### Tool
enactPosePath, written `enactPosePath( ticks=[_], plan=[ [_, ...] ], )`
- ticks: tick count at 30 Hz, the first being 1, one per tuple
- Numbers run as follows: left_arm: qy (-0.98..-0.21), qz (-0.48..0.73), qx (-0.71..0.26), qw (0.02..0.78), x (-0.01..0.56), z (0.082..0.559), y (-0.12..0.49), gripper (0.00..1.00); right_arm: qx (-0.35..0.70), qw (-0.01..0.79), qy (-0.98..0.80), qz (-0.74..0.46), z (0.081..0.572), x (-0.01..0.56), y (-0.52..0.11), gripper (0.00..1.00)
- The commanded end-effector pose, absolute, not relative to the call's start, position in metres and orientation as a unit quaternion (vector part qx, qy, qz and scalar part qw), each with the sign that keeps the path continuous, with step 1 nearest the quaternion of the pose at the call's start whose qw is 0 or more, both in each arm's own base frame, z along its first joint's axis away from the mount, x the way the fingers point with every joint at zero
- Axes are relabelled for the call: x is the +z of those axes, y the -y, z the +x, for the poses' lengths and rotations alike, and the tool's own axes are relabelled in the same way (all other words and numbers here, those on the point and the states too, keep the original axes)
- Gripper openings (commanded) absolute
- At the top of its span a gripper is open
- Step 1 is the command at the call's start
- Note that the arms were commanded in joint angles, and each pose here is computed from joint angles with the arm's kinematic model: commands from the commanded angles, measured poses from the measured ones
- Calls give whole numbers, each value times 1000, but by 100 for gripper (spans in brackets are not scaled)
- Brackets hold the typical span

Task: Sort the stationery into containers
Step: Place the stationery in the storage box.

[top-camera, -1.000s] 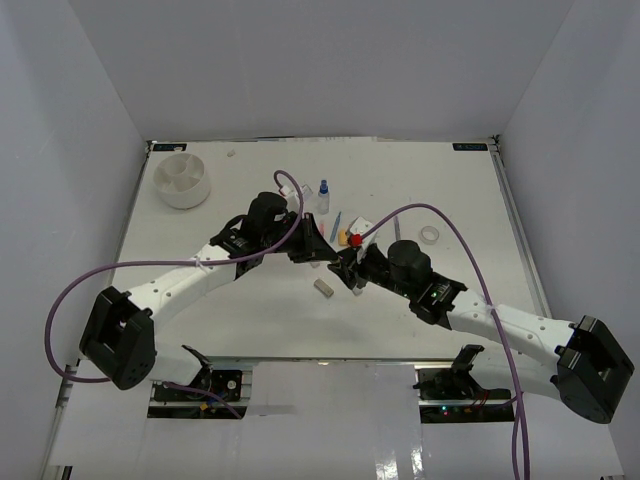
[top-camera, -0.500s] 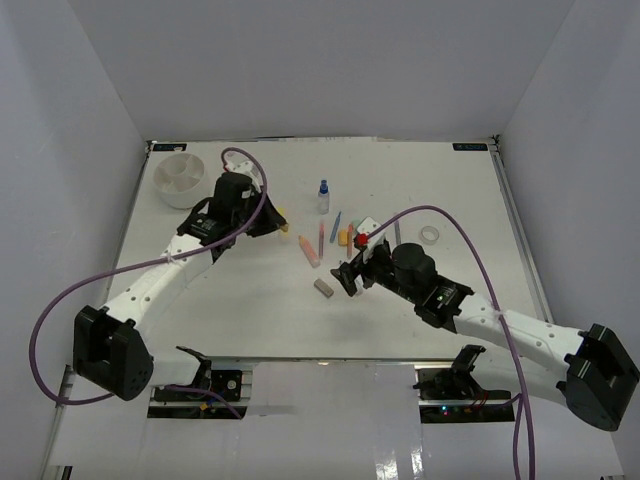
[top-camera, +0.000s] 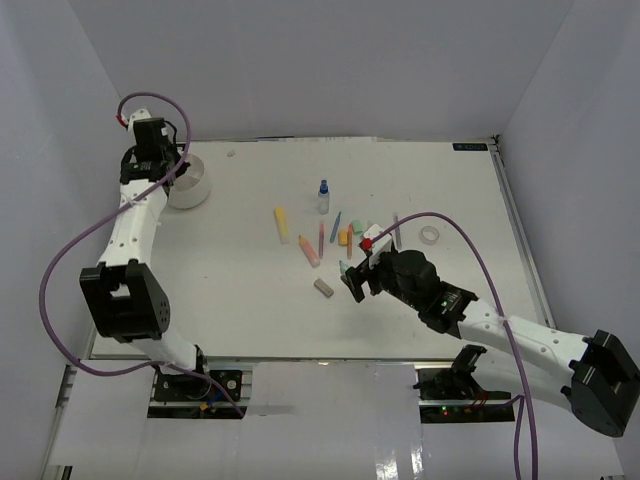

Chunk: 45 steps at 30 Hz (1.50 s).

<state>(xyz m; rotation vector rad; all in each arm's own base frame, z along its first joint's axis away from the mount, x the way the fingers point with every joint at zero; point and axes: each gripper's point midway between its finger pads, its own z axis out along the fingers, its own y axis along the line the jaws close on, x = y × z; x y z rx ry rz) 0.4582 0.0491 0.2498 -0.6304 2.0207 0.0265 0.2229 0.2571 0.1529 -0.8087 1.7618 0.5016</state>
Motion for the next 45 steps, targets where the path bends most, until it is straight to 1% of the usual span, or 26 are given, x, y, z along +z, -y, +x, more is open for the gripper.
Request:
enactPosePath(
  ticks=[1, 2, 3, 4, 6, 8, 10, 11, 13, 16, 19, 20, 23, 24, 26, 27, 29, 30, 34, 36, 37, 41, 42, 43, 44, 45],
  plan=[
    [-815, -282, 67, 502, 262, 477, -97, 15, 231, 554, -728, -332, 220, 168, -260, 90],
    [-820, -289, 89, 487, 244, 487, -110, 15, 232, 555, -727, -332, 220, 169, -260, 90],
    [-813, -289, 96, 496, 254, 497, -117, 15, 234, 556, -725, -332, 219, 170, -259, 90],
    [-822, -288, 107, 479, 234, 506, -128, 15, 235, 556, -725, -333, 218, 169, -259, 90],
    [-819, -291, 99, 485, 236, 520, -136, 16, 247, 554, -726, -325, 215, 171, -260, 90],
    [-825, -298, 89, 472, 218, 531, -145, 16, 251, 552, -725, -326, 214, 170, -260, 90],
    [-822, -300, 87, 476, 218, 540, -150, 16, 256, 551, -723, -328, 211, 171, -260, 90],
    [-828, -300, 87, 466, 204, 545, -151, 17, 256, 550, -724, -329, 211, 169, -260, 90],
    [-828, -302, 88, 465, 199, 551, -155, 20, 257, 550, -723, -330, 211, 170, -260, 90],
    [-832, -306, 88, 454, 185, 554, -161, 20, 254, 550, -724, -330, 211, 169, -260, 90],
    [-836, -313, 86, 443, 174, 552, -165, 23, 253, 550, -724, -330, 212, 168, -260, 90],
    [-837, -314, 85, 440, 172, 550, -166, 27, 253, 549, -725, -330, 212, 168, -260, 90],
    [-838, -319, 84, 435, 167, 548, -168, 35, 252, 549, -726, -329, 212, 167, -260, 90],
    [-839, -319, 84, 432, 165, 546, -169, 40, 251, 548, -727, -330, 212, 166, -259, 90],
    [-841, -319, 79, 430, 163, 546, -168, 45, 249, 548, -727, -330, 213, 166, -259, 90],
    [-840, -320, 78, 431, 165, 546, -168, 52, 248, 547, -729, -330, 213, 165, -259, 90],
    [-841, -320, 71, 430, 166, 545, -166, 56, 246, 545, -730, -330, 213, 164, -259, 90],
    [-841, -319, 71, 431, 168, 544, -166, 60, 245, 544, -731, -329, 213, 163, -258, 90],
    [-839, -323, 69, 433, 181, 536, -165, 66, 236, 542, -740, -322, 216, 161, -255, 91],
    [-838, -323, 58, 436, 197, 526, -159, 69, 223, 536, -752, -311, 220, 155, -251, 92],
    [-838, -324, 52, 436, 202, 520, -156, 72, 214, 526, -762, -310, 219, 148, -249, 93],
    [-834, -324, -6, 446, 229, 486, -126, 80, 187, 484, -798, -305, 222, 126, -246, 97],
    [-828, -311, -38, 465, 253, 474, -111, 81, 192, 473, -801, -312, 219, 122, -249, 98],
    [-838, -309, -53, 446, 238, 460, -100, 83, 193, 465, -804, -316, 218, 118, -251, 100],
    [-839, -300, -77, 447, 240, 453, -88, 86, 195, 448, -809, -326, 216, 111, -254, 100],
    [-833, -282, -108, 463, 260, 437, -73, 87, 198, 441, -810, -333, 214, 108, -257, 96]
  ],
)
